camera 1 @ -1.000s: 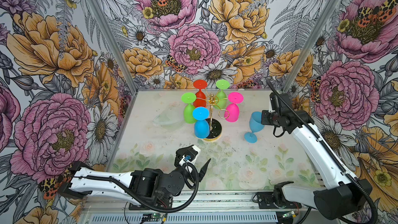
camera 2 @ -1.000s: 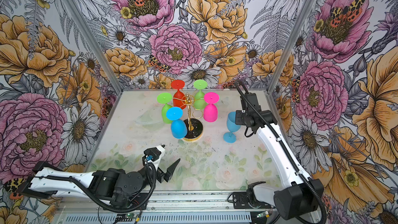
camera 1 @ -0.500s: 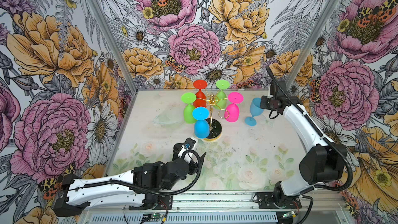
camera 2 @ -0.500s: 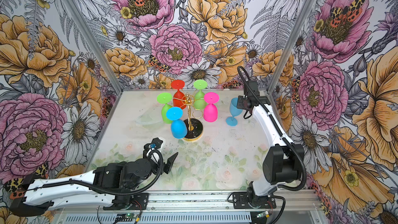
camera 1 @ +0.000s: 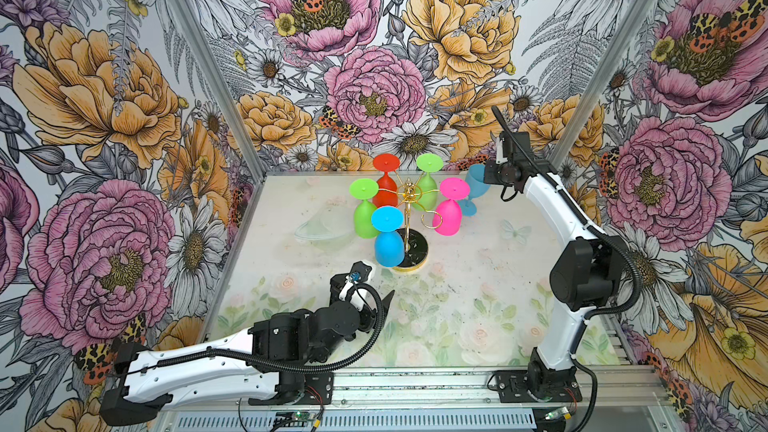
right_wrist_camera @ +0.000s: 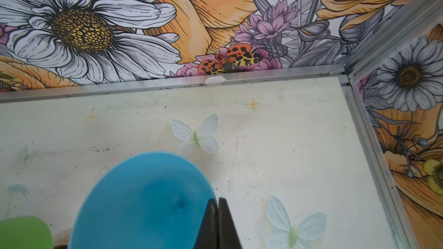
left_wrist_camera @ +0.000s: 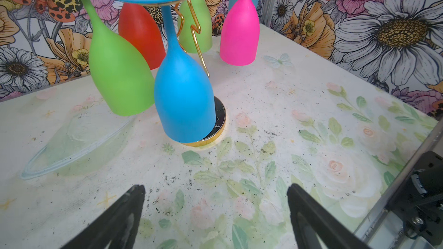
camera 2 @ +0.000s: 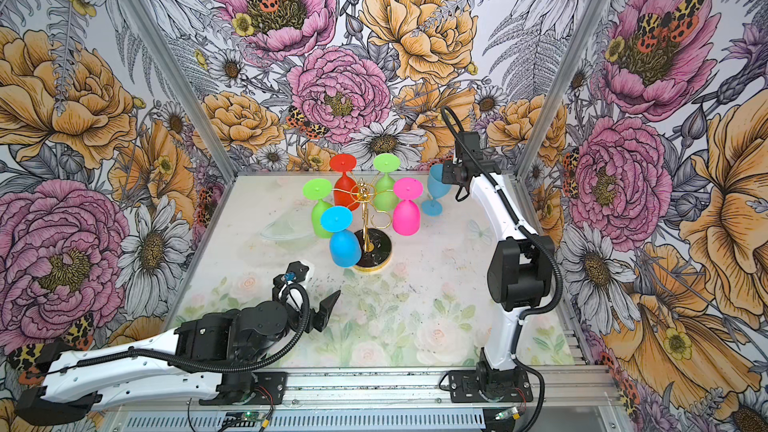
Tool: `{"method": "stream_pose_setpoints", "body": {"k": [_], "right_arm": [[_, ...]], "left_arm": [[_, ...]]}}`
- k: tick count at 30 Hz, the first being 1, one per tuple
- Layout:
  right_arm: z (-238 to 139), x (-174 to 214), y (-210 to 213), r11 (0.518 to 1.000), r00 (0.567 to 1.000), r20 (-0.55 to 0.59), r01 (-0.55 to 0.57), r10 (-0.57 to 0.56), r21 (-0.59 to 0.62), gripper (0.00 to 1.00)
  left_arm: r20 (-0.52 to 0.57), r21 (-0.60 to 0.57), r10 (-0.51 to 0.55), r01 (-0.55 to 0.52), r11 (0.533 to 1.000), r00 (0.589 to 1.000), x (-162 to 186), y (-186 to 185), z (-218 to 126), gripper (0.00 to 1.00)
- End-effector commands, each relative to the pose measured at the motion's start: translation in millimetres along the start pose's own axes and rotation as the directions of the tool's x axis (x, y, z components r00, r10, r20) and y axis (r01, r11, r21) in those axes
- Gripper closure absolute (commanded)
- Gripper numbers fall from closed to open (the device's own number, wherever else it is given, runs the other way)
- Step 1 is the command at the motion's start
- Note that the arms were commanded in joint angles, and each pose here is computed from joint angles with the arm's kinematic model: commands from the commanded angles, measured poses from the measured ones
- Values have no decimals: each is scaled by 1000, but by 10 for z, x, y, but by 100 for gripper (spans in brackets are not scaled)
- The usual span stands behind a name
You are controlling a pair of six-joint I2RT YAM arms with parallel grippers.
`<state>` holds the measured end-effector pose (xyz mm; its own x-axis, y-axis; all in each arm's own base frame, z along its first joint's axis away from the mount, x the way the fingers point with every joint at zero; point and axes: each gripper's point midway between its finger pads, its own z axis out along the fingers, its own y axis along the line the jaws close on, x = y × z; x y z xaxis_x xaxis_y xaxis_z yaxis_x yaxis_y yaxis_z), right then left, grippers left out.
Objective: Take the wine glass off the wine glass rack
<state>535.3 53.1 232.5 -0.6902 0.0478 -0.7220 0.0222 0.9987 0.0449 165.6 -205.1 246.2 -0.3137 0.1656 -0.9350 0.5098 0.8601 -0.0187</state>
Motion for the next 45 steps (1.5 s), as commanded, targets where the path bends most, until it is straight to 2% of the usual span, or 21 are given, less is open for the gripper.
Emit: {"method": "stream_pose_setpoints", "body": {"k": [1,12,35,45], "right_arm": [[25,-191,202,998,998,50,50,-49,-34,100],[329,-188,504,995,996,39,87,-85,-49,100],[671,34,464,997,996,-24,82,-82,-4,100],[585,-17,499,996,996,-8,89,-89,-6,78]], "left_arm": [[9,-8,-37,37,999,999,-80,41,-33,5],[-6,1,-23,23,1000,1000,-77,6,-21,2],[-7,24,-48,48,999,999,-90,9,-71,1],[-13,39,-56,57,998,998,-93,-13,-82,1]]}}
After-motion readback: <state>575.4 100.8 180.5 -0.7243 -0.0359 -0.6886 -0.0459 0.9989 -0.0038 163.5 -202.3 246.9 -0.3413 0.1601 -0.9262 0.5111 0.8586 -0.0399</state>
